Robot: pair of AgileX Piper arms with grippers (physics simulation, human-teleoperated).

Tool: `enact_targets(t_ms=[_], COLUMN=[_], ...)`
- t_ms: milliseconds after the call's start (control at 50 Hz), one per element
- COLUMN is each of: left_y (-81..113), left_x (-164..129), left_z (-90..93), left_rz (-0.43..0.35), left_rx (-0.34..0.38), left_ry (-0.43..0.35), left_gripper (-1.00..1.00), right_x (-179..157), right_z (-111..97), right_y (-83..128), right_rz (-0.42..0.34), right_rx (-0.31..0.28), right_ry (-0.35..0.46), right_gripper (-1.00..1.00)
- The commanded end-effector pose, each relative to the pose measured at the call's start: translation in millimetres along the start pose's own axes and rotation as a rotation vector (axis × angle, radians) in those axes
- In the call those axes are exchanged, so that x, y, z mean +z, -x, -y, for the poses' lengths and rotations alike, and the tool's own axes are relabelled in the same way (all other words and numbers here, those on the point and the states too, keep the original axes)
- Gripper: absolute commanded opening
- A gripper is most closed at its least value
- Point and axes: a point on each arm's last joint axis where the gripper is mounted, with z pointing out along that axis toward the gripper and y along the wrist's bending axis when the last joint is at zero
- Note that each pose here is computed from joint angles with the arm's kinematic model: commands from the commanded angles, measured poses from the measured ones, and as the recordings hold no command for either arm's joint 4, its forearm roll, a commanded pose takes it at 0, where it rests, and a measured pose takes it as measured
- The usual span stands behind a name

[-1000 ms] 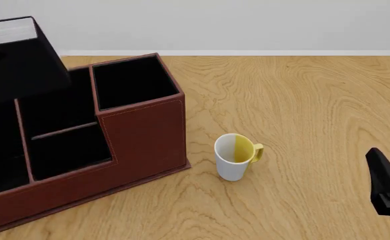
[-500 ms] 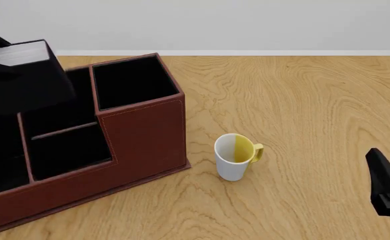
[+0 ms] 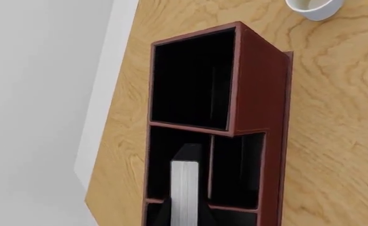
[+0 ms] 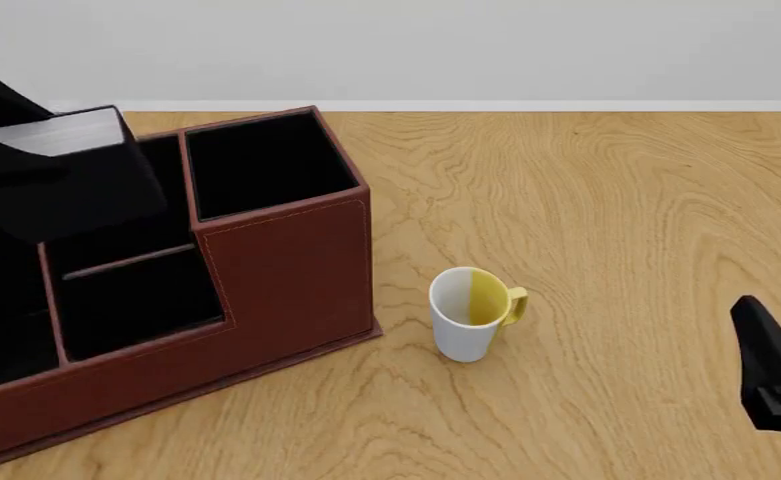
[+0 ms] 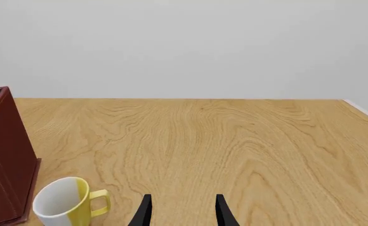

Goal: Pick up the book and place it in the front compartment of the caddy.

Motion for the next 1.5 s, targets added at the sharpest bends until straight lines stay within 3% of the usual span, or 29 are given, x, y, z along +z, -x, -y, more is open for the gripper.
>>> enact_targets(t_ms=[20, 400, 720, 980, 1500], left_y=[-4.2, -11.6, -16.6, -19.3, -28.9], left_x=[10.1, 24.2, 32.9, 38.1, 58.5], left_z=[4.6, 15.1, 9.1, 16.0, 22.9], left_rz=[-0.001, -0.018, -0.031, -0.012, -0.037], left_rx=[0.027, 0.046, 0.042, 0.086, 0.080], left_ry=[0.014, -0.006, 0.038, 0.064, 0.056], left_gripper=[-1.00, -1.00, -1.00, -1.00, -1.00], right_x=[0.9, 0.9, 1.5, 2.2, 1.7], right_z=[-0.1, -0.1, -0.1, -0.2, -0.3], right_y=[0.1, 0.0, 0.1, 0.1, -0.2], right_rz=[-0.001, -0.002, -0.003, -0.004, -0.006], right_rx=[-0.001, 0.003, 0.002, 0.000, -0.003], right_ry=[0.001, 0.001, 0.002, 0.004, 0.005], right_gripper=[1.00, 1.00, 1.00, 1.00, 1.00])
